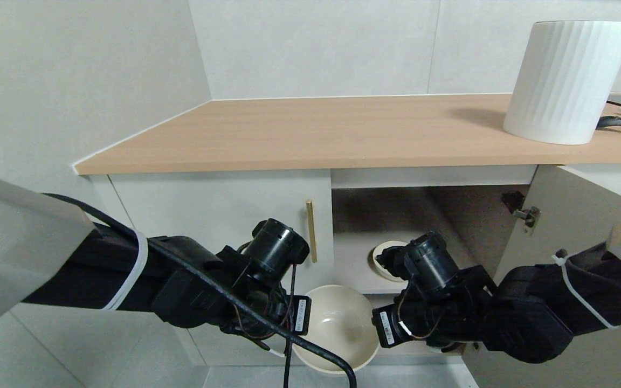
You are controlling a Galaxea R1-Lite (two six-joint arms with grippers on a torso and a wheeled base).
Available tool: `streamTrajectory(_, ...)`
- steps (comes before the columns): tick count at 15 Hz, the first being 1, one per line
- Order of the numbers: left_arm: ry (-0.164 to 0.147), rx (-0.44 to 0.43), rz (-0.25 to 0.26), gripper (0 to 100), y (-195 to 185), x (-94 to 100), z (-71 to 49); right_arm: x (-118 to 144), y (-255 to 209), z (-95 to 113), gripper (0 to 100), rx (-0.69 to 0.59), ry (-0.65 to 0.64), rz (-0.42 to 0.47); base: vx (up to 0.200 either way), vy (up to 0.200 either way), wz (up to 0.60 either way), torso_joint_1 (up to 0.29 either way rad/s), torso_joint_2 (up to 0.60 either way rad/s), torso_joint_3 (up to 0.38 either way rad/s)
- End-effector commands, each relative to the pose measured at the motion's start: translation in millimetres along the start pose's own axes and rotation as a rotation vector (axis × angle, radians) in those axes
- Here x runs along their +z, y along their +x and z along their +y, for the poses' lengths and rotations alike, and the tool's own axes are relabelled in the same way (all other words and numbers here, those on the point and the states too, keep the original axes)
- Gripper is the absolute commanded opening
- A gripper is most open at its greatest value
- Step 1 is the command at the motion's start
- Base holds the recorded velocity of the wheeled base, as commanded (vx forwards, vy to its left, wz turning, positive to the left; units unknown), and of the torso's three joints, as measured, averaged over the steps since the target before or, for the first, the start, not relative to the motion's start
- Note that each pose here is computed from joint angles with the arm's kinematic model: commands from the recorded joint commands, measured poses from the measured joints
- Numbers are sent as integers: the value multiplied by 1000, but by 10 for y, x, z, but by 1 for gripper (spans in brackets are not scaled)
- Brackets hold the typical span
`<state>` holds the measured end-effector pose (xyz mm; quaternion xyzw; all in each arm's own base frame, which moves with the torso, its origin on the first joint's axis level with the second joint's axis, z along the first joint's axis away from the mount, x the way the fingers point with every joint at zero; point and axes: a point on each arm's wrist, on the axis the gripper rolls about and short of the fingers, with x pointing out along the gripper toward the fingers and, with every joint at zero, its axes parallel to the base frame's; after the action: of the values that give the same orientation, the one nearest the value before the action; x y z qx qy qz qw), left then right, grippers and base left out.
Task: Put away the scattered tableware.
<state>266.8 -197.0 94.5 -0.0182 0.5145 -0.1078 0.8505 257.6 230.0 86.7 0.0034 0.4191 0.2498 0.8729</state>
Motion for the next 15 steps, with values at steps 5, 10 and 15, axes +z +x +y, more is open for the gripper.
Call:
streamTrajectory(5,0,4,-1,0,-5,2,2,-4,20,-8,0,-8,0,4,0,0,0,0,0,0)
streamTrajectory(10,0,3,-2,100,-8,1,3,-9,29,-10,0,-9,0,7,0,0,0,0,0,0)
streamTrajectory(15,-1,2,-5,100,-15,6,1,-7,34,-62,0,-33,4,14,0,0,0,0,0,0)
